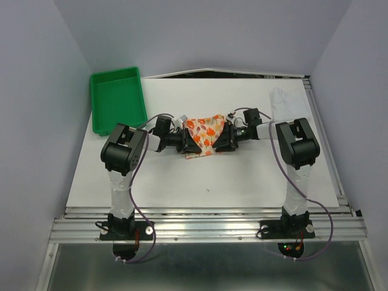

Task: Fold and stack the skirts
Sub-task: Fold the skirt, then neatly place the folded skirt to the corner

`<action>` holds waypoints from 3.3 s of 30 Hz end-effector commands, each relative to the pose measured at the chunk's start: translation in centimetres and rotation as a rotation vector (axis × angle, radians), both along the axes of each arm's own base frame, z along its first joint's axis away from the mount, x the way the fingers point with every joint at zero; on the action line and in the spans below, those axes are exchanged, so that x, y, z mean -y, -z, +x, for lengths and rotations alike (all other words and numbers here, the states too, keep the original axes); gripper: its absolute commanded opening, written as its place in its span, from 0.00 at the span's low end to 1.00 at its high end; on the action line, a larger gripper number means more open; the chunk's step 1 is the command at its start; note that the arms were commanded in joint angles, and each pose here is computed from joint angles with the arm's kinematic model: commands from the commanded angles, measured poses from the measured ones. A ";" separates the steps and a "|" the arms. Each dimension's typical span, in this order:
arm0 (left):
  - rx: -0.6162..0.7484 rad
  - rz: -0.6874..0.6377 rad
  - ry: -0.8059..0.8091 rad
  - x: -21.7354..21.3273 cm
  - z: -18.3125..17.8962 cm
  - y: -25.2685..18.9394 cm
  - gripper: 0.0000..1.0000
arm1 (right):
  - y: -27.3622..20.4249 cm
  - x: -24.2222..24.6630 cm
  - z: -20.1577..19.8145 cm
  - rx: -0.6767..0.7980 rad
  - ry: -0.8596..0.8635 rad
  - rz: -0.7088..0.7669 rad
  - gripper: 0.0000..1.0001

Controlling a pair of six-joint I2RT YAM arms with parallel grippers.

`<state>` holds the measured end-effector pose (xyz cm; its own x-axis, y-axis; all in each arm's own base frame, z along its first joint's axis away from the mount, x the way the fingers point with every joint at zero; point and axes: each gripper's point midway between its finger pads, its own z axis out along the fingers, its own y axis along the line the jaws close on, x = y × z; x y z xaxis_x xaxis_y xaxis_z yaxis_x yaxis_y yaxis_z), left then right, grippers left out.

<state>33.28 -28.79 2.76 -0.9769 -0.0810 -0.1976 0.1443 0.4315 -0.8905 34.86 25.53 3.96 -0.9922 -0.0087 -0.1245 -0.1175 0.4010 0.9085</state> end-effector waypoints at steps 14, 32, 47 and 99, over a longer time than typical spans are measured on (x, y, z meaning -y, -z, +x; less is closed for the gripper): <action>0.361 0.032 0.083 -2.0 2.0 -8.3 0.26 | -11.8 0.1 1.7 0.245 0.047 0.077 0.58; 0.403 -0.022 -0.071 -0.4 11.0 -8.8 0.28 | -4.3 -0.5 14.0 0.392 0.103 -0.076 0.56; 0.453 -0.007 -0.099 -2.9 12.9 -10.3 0.46 | -13.5 -0.2 16.2 0.534 0.171 0.010 0.74; 1.509 1.065 0.598 6.2 2.4 -3.3 0.43 | -5.9 11.6 1.0 0.061 0.558 -0.377 1.00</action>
